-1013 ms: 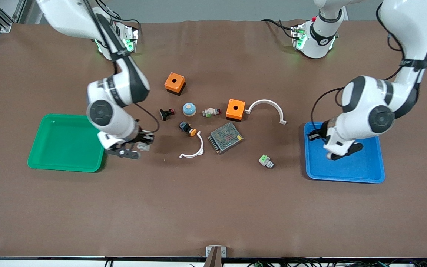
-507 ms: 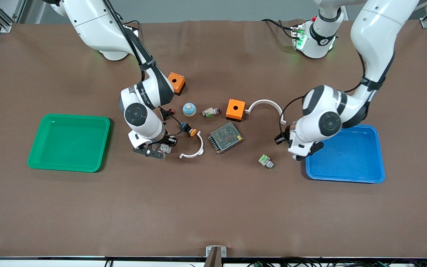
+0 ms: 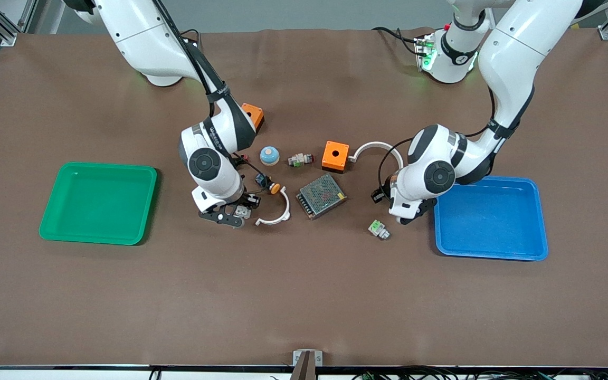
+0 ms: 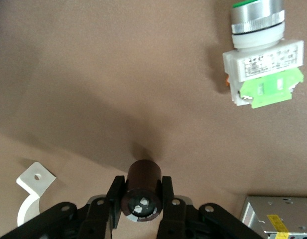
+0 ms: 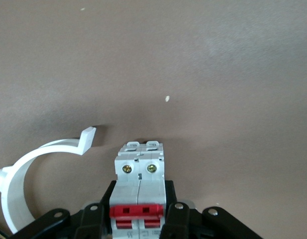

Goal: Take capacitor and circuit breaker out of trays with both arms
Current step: 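Lower the breaker onto the table while the left gripper sets down the capacitor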

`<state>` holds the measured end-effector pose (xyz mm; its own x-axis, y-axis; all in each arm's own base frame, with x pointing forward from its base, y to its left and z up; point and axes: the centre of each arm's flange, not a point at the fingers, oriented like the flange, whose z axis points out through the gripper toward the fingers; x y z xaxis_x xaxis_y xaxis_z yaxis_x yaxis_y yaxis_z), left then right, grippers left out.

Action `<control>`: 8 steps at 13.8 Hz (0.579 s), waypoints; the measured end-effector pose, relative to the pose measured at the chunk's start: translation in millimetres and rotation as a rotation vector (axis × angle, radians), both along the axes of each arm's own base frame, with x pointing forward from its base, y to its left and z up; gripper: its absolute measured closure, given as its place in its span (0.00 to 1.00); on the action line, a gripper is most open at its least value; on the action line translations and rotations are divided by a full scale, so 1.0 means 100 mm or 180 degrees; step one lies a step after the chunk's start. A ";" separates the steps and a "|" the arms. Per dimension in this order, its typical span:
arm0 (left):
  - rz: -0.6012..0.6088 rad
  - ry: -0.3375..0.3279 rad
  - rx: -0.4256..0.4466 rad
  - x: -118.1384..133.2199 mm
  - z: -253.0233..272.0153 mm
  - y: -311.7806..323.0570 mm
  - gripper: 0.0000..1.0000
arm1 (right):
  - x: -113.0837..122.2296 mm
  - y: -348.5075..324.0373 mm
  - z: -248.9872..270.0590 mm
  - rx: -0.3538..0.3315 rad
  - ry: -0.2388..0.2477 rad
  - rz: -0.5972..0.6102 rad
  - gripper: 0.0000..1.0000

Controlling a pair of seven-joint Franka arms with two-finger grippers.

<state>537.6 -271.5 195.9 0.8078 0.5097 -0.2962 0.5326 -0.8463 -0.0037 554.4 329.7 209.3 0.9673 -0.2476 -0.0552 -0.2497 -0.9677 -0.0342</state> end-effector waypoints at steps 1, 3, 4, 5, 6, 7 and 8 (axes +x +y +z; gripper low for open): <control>0.0006 0.0003 0.0005 0.00 -0.01 0.01 0.66 | 0.00 0.03 0.02 0.0006 -0.0010 0.0012 0.53; 0.0005 -0.0005 0.0026 0.03 -0.04 0.05 0.51 | 0.03 0.08 0.08 0.0030 -0.0049 0.0028 0.34; 0.0004 -0.0030 0.0029 0.05 -0.03 0.06 0.40 | 0.08 0.09 0.14 0.0037 -0.0064 0.0024 0.25; -0.0011 -0.0076 0.0036 0.09 0.00 0.07 0.31 | 0.14 0.08 0.21 0.0030 -0.0061 0.0020 0.14; -0.0052 -0.0162 0.0061 0.17 0.06 0.09 0.22 | 0.23 0.04 0.31 0.0016 -0.0042 0.0046 0.05; -0.0101 -0.0275 0.0096 0.27 0.15 0.12 0.11 | 0.34 -0.05 0.43 0.0004 -0.0009 0.0127 0.00; -0.0144 -0.0392 0.0135 0.39 0.26 0.15 0.02 | 0.46 -0.20 0.56 -0.0001 0.0028 0.0238 0.00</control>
<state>576.9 -256.8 222.3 0.8591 0.4818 -0.1724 0.4926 -0.8700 0.0231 600.9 309.8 265.0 0.9826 -0.1748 -0.0637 -0.1770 -0.9837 -0.0321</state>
